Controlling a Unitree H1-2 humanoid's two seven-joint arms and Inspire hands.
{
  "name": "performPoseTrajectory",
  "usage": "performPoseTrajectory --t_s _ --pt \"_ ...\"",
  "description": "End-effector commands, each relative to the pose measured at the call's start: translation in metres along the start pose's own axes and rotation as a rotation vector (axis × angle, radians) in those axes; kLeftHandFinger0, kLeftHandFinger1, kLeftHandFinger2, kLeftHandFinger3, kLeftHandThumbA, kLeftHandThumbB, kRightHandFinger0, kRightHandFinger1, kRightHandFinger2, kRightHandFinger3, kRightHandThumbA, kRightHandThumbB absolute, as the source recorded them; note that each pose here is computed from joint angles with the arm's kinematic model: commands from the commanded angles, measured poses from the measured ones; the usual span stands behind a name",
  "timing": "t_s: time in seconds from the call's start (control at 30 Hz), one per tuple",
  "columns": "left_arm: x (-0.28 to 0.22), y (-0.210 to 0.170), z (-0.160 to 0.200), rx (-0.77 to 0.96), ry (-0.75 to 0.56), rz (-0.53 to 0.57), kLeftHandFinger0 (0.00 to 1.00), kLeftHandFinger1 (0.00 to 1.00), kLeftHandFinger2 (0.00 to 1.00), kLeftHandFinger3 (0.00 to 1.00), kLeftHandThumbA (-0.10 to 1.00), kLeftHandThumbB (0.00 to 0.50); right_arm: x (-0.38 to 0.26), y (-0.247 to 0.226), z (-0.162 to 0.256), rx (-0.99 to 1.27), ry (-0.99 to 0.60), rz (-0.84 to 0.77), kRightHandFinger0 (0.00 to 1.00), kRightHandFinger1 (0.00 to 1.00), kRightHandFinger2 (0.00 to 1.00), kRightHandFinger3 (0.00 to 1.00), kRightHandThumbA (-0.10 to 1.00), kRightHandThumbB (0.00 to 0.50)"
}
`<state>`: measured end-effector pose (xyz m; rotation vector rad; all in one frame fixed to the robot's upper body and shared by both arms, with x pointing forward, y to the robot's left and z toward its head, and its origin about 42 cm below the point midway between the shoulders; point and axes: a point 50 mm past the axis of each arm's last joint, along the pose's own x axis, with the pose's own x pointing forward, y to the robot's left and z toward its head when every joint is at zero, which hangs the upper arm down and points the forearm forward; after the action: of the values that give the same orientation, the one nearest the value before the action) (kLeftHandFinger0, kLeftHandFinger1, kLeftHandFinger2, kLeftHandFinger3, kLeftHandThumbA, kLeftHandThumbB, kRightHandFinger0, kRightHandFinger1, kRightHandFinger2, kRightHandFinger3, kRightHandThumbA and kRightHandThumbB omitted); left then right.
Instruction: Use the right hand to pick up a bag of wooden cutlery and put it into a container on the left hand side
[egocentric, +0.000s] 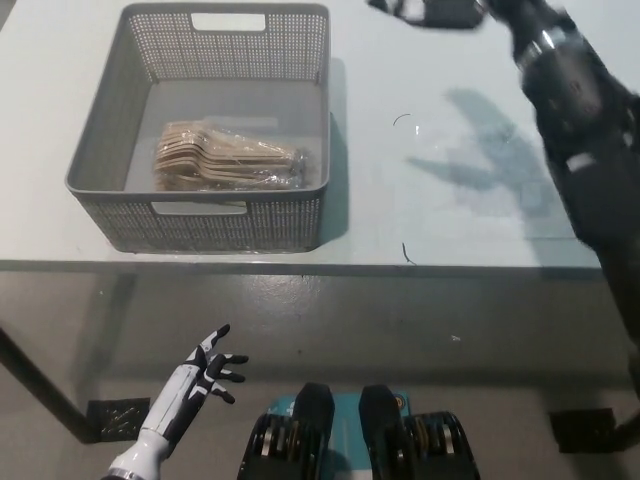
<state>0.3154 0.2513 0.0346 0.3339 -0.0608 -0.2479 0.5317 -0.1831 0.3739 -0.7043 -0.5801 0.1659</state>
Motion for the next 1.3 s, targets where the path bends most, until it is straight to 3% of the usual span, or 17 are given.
performPoseTrajectory --t_s 0.0,0.1,0.13,0.23,0.37,0.43,0.57,0.63,0.73,1.0,1.27 --pt "0.016 0.019 0.014 0.032 -0.079 -0.004 0.5 0.67 0.79 1.0 1.0 0.43 -0.162 -0.077 0.037 0.243 -0.267 -0.238 1.0 1.0 1.0 1.0 0.95 0.299" --pt "0.012 0.019 0.01 0.02 -0.067 0.011 0.53 0.71 0.87 1.0 1.0 0.465 -0.204 -0.035 0.005 0.256 -0.181 -0.214 1.0 1.0 1.0 1.0 0.98 0.263" --pt "0.009 0.019 0.007 0.008 -0.058 0.021 0.55 0.75 0.9 1.0 1.0 0.457 -0.227 -0.014 -0.011 0.282 -0.113 -0.196 1.0 1.0 1.0 1.0 1.0 0.225" --pt "-0.001 0.018 0.001 -0.012 -0.035 0.031 0.58 0.84 0.99 1.0 1.0 0.458 -0.278 0.045 -0.037 0.511 0.055 -0.188 1.0 1.0 1.0 1.0 1.0 0.178" --pt "-0.001 0.011 -0.002 -0.036 -0.022 0.039 0.59 0.87 1.0 1.0 1.0 0.45 -0.319 0.092 -0.042 0.663 0.155 -0.214 1.0 1.0 1.0 1.0 1.0 0.121" --pt "-0.003 0.009 -0.004 -0.031 -0.016 0.045 0.59 0.87 1.0 1.0 1.0 0.448 -0.337 0.11 -0.041 0.699 0.2 -0.193 1.0 1.0 1.0 1.0 1.0 0.115" --pt "-0.007 0.013 -0.004 -0.029 -0.017 0.05 0.63 0.91 1.0 1.0 1.0 0.458 -0.364 0.14 -0.043 0.802 0.296 -0.193 1.0 1.0 1.0 1.0 1.0 0.159" --pt "-0.006 0.015 -0.004 -0.024 -0.019 0.054 0.63 0.92 1.0 1.0 1.0 0.462 -0.371 0.148 -0.043 0.854 0.345 -0.187 1.0 1.0 1.0 1.0 1.0 0.164" --pt "-0.006 0.016 -0.003 -0.015 -0.023 0.057 0.65 0.93 1.0 1.0 1.0 0.449 -0.381 0.159 -0.043 0.934 0.4 -0.18 1.0 1.0 1.0 1.0 1.0 0.083" --pt "0.007 0.02 0.005 -0.005 -0.05 0.058 0.66 0.95 1.0 1.0 1.0 0.465 -0.37 0.158 -0.056 0.968 0.411 -0.18 1.0 1.0 1.0 1.0 1.0 0.118" --pt "0.008 0.018 0.006 -0.02 -0.051 0.061 0.65 0.94 1.0 1.0 1.0 0.472 -0.365 0.156 -0.058 0.956 0.419 -0.159 1.0 1.0 1.0 1.0 0.97 0.09"
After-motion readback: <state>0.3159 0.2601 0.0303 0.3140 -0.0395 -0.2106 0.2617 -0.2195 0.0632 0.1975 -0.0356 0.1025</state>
